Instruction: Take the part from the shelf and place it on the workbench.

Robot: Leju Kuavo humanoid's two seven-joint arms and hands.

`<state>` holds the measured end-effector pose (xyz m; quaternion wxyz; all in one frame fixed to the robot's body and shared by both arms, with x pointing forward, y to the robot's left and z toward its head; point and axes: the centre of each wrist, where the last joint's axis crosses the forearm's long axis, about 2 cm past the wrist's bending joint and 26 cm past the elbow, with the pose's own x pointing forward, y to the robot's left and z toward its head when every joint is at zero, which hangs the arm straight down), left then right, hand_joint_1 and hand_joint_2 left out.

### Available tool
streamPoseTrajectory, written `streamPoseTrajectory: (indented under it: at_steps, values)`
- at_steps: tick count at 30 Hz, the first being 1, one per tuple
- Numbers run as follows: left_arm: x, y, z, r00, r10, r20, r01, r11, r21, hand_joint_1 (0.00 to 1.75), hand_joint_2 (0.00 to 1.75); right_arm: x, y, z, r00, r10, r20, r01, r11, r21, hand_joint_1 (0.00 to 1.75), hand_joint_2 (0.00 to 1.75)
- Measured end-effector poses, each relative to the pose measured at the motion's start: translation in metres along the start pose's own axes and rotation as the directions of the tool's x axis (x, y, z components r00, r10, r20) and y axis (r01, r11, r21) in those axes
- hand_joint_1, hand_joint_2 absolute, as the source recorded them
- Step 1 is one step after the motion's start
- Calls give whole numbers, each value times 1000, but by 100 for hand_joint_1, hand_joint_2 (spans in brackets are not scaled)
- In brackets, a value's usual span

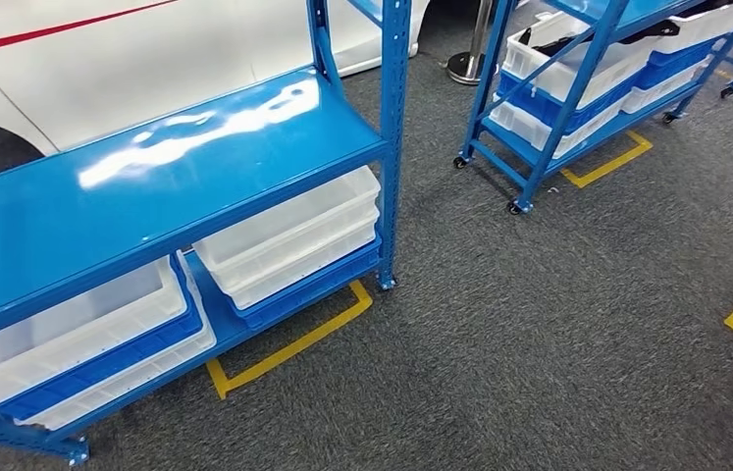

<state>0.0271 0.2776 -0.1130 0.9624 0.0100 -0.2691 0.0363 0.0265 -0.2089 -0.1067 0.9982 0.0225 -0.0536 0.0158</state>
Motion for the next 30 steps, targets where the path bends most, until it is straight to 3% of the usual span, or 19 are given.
streamPoseTrajectory:
  at_steps: [30]
  values:
    - [2,-1,-1,1000,-21,-17,22,1000,19,0,0,0,-3,0,1000,12,10,-13,1000,28,0,0]
